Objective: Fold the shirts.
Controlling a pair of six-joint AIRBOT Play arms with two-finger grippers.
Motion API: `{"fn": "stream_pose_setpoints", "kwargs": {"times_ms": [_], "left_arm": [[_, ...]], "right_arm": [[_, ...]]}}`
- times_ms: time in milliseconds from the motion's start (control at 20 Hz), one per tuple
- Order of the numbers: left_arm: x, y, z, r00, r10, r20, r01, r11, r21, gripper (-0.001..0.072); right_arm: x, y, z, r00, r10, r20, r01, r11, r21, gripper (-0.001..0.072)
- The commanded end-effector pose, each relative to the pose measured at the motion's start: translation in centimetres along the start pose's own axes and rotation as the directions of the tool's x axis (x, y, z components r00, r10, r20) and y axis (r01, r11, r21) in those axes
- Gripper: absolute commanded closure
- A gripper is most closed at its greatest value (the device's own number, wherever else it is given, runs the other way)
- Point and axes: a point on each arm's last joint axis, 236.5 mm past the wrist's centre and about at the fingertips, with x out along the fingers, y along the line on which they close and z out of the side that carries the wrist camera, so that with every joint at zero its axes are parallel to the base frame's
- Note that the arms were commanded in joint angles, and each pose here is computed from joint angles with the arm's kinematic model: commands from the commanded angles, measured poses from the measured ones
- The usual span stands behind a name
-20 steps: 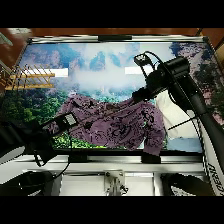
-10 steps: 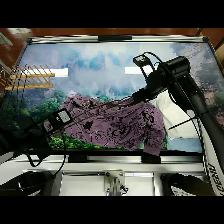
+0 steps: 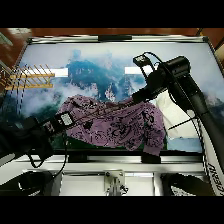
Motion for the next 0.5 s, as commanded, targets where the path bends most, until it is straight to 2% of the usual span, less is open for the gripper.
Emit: {"fn": "stream_pose_setpoints", "kwargs": {"times_ms": [0,300,450], "left_arm": [[1.0,-0.1,0.5,1.000,0.007,0.009,-0.007,1.000,0.021,0.0653],[2.5,0.0,1.5,1.000,0.022,0.006,-0.022,0.999,0.034,0.0653],[3.0,0.1,2.9,0.999,0.030,0.035,-0.032,0.998,0.047,0.0653]], "right_arm": [[-0.1,0.1,0.0,1.000,0.005,0.002,-0.005,1.000,0.001,0.0638],[-0.4,0.4,-0.1,1.000,0.018,0.004,-0.018,1.000,-0.008,0.0638],[-2.3,0.5,0.3,0.998,0.025,0.057,-0.023,0.999,-0.044,0.0638]]}}
